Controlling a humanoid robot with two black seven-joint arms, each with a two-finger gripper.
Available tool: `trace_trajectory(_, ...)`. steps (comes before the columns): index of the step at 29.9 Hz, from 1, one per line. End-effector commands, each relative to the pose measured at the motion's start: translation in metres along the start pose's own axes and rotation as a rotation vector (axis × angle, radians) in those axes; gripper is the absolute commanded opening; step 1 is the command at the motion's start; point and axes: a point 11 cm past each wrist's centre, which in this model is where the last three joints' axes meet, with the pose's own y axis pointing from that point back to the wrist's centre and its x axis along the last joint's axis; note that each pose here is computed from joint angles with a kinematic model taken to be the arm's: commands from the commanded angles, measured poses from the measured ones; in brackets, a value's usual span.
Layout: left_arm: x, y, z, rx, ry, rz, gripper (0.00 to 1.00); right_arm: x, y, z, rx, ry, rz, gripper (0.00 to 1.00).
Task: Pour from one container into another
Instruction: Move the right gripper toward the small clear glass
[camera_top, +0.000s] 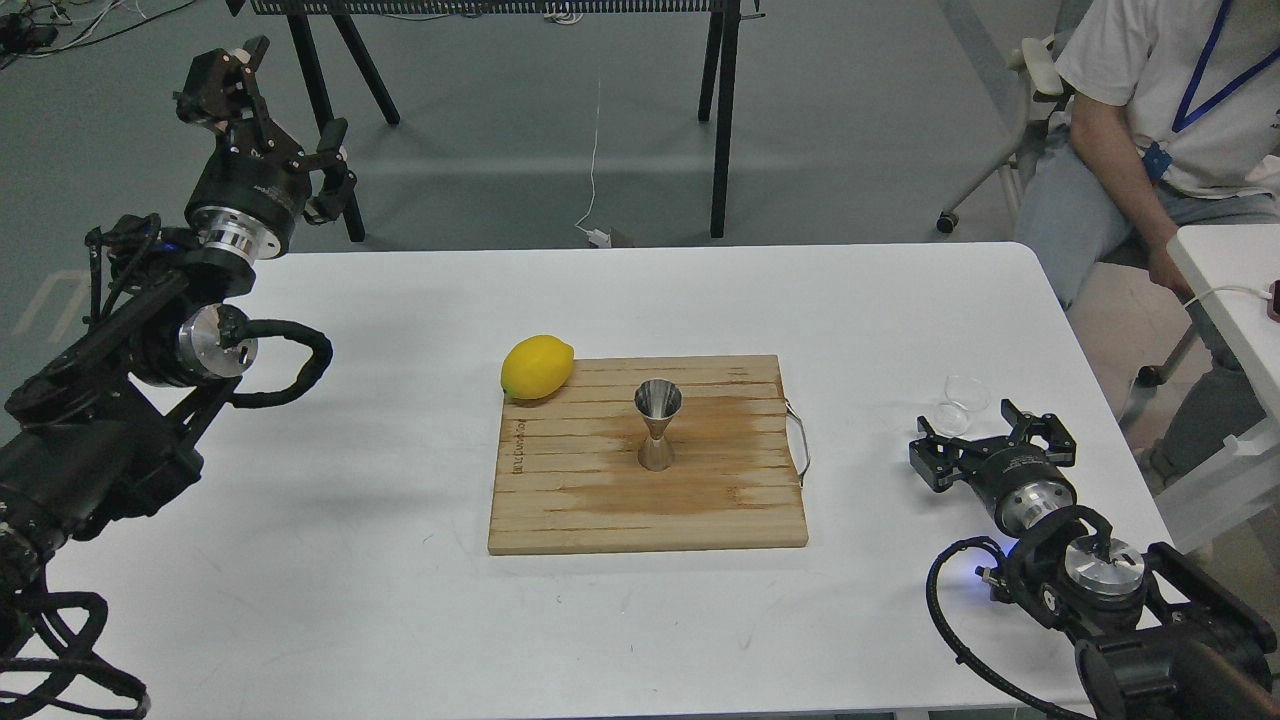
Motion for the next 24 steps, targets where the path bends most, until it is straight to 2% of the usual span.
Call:
trace_trajectory(1,-0.003,-0.001,0.001,-0.002,0.004,-0.004,1.00,0.000,-0.005,0.003,0.007,-0.009,-0.009,1.00)
trace_trajectory(15,-0.004,-0.002,0.002,-0.005,0.004,-0.007,1.00,-0.015,-0.016,-0.004,0.029,0.000,-0.041,0.99)
trace_trajectory(24,-0.001,-0.001,0.000,0.000,0.001,0.002,1.00,-0.010,-0.015,-0.006,0.037,0.002,-0.017,0.93)
